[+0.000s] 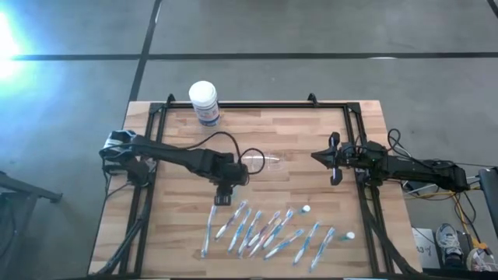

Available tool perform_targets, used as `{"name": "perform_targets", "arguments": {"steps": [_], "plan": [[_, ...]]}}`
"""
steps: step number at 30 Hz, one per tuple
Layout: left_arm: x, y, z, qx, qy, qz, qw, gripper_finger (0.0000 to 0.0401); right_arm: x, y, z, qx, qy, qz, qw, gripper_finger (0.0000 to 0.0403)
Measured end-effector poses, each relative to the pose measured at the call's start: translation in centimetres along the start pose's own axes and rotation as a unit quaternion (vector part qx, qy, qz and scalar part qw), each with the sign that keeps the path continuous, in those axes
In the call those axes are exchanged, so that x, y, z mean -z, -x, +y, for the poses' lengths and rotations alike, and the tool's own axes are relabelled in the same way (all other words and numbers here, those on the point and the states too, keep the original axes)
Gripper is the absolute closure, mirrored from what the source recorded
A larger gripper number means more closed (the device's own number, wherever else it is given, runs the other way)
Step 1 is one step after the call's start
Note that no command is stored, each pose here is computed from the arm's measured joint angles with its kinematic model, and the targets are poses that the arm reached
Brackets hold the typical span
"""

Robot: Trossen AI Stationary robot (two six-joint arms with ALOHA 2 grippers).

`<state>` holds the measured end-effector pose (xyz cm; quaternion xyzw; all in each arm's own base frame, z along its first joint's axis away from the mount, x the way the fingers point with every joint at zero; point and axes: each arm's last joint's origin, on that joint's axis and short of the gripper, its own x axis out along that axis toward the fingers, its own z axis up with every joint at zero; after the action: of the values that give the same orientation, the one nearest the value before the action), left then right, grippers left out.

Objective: Pick & Place toothbrushing station
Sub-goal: Put the blue mouthwash into the transparent bin organizer

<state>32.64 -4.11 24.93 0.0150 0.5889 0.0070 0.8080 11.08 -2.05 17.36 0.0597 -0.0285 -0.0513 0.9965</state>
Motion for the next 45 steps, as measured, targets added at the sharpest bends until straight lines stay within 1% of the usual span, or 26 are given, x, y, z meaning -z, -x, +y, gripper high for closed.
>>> {"name": "perform_targets", "arguments": {"steps": [7, 15, 18, 22, 25, 27, 29, 32, 37, 39, 45], "plan": [[0.1, -0.3, -0.1, 0.013, -0.005, 0.007, 1.000, 0.0231, 0.0, 0.0, 0.0, 0.000, 0.002, 0.000, 1.000, 0.0390], [-0.1, -0.3, 0.1, 0.014, -0.012, 0.001, 1.000, 0.0231, 0.0, 0.0, 0.0, 0.000, 0.003, 0.000, 1.000, 0.0390], [-0.4, 0.6, 0.1, 0.014, -0.007, -0.006, 1.000, 0.0231, 0.0, 0.0, 0.0, 0.000, 0.003, 0.000, 1.000, 0.0390], [-0.5, 3.1, 0.2, 0.016, 0.000, -0.015, 1.000, 0.0231, 0.0, 0.0, 0.0, 0.000, 0.003, 0.000, 1.000, 0.0390], [0.0, 4.5, 0.1, 0.019, -0.047, -0.004, 0.999, 0.0231, 0.0, 0.0, 0.0, 0.000, 0.004, 0.001, 1.000, 0.0390], [0.3, 5.2, 0.1, 0.027, -0.096, -0.008, 0.995, 0.0231, 0.0, 0.0, 0.0, 0.000, 0.003, 0.001, 1.000, 0.0390], [0.4, 5.7, 0.1, 0.028, -0.155, -0.019, 0.987, 0.0231, 0.0, 0.0, 0.0, 0.000, 0.003, 0.002, 1.000, 0.0390], [0.6, 5.7, -0.2, 0.028, -0.244, -0.021, 0.969, 0.0231, 0.0, 0.0, 0.0, 0.000, 0.004, 0.002, 1.000, 0.0390], [1.1, 4.9, -0.7, 0.032, -0.367, -0.010, 0.930, 0.0231, 0.0, 0.0, 0.0, 0.001, 0.009, 0.002, 1.000, 0.0390], [1.4, 4.5, -1.0, 0.035, -0.403, -0.002, 0.915, 0.0231, 0.0, 0.0, 0.0, 0.000, 0.011, 0.002, 1.000, 0.0390], [2.1, 3.3, -1.9, 0.025, -0.476, 0.006, 0.879, 0.0231, 0.0, 0.0, 0.0, 0.001, 0.012, 0.002, 1.000, 0.0390]]}}
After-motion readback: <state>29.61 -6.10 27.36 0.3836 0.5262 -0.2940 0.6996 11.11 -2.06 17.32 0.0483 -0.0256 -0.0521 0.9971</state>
